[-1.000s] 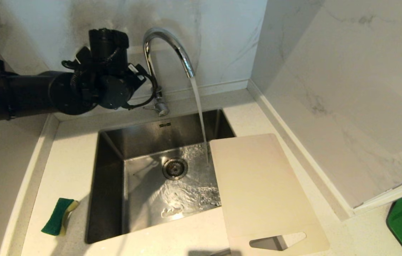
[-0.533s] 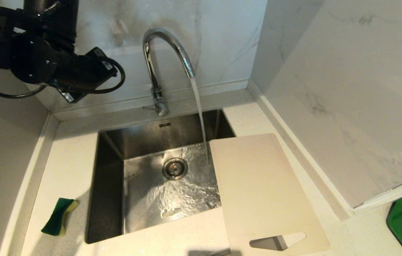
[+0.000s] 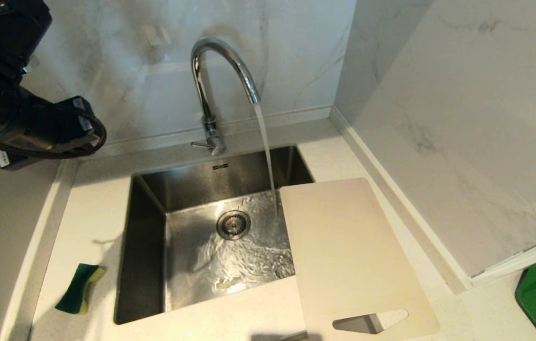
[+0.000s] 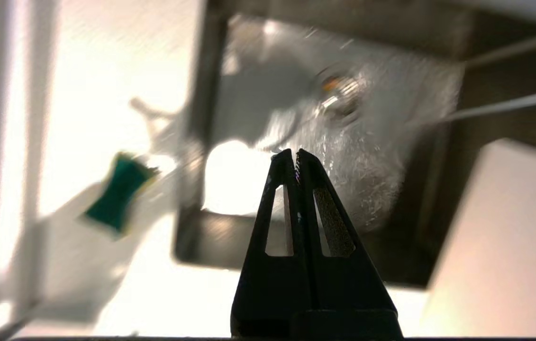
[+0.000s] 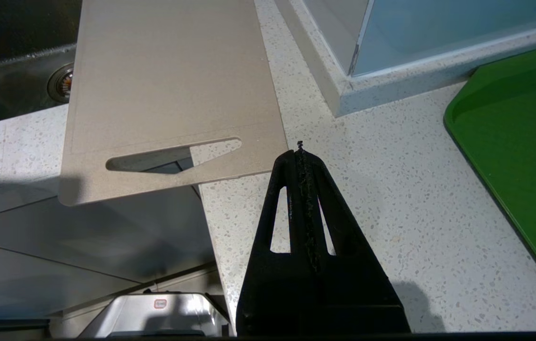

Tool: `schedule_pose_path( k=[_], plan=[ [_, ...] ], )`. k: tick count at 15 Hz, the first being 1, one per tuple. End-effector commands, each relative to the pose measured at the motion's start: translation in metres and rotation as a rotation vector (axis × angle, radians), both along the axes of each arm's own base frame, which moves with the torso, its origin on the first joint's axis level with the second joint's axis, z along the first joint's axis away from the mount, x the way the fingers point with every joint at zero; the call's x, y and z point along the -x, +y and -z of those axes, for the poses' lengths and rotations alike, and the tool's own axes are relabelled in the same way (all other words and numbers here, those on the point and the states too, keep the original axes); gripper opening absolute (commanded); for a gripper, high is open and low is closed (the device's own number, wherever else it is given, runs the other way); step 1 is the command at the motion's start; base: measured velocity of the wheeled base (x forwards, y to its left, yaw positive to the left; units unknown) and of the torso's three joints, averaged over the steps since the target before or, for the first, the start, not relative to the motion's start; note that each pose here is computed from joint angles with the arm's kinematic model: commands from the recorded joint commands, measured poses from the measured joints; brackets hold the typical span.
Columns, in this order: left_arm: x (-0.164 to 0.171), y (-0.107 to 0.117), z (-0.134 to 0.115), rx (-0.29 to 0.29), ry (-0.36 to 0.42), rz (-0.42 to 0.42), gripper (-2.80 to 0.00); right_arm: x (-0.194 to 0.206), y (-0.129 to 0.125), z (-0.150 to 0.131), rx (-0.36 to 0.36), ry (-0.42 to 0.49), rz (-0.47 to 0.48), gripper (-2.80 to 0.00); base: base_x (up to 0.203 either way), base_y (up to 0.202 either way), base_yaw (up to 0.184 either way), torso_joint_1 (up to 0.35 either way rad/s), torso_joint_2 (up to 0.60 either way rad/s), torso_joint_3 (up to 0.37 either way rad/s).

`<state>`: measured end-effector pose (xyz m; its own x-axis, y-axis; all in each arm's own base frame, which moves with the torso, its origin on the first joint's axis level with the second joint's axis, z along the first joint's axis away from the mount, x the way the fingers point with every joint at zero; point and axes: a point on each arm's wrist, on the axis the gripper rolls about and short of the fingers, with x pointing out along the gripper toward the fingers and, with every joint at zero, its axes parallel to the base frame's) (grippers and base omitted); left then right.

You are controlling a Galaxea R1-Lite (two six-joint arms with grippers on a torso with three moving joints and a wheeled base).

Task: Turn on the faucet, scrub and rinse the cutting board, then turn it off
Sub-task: Pick up the cleaning cloth

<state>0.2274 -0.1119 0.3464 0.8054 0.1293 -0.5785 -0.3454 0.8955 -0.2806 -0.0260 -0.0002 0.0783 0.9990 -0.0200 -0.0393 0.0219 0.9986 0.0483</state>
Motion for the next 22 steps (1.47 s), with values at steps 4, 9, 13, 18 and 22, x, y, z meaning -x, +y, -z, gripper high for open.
schedule_pose_path(
  k=[4, 9, 13, 18, 22],
  plan=[
    [0.015, 0.029, 0.041, -0.099, 0.181, 0.008, -2.80, 0.000, 0.000, 0.000, 0.000, 0.001, 0.000, -2.80, 0.000, 0.000, 0.000, 0.000, 0.00, 0.000],
    [0.019, 0.042, 0.103, -0.182, 0.231, 0.078, -2.80, 0.000, 0.000, 0.000, 0.000, 0.001, 0.000, -2.80, 0.000, 0.000, 0.000, 0.000, 0.00, 0.000],
    [0.014, 0.062, 0.143, -0.169, 0.282, 0.107, -2.80, 0.000, 0.000, 0.000, 0.000, 0.001, 0.000, -2.80, 0.000, 0.000, 0.000, 0.000, 0.00, 0.000],
    [0.002, 0.084, 0.187, -0.162, 0.353, 0.136, -2.80, 0.000, 0.000, 0.000, 0.000, 0.001, 0.000, -2.80, 0.000, 0.000, 0.000, 0.000, 0.00, 0.000],
    [-0.011, 0.088, 0.213, -0.178, 0.388, 0.129, -2.80, 0.000, 0.000, 0.000, 0.000, 0.001, 0.000, -2.80, 0.000, 0.000, 0.000, 0.000, 0.00, 0.000]
  ],
)
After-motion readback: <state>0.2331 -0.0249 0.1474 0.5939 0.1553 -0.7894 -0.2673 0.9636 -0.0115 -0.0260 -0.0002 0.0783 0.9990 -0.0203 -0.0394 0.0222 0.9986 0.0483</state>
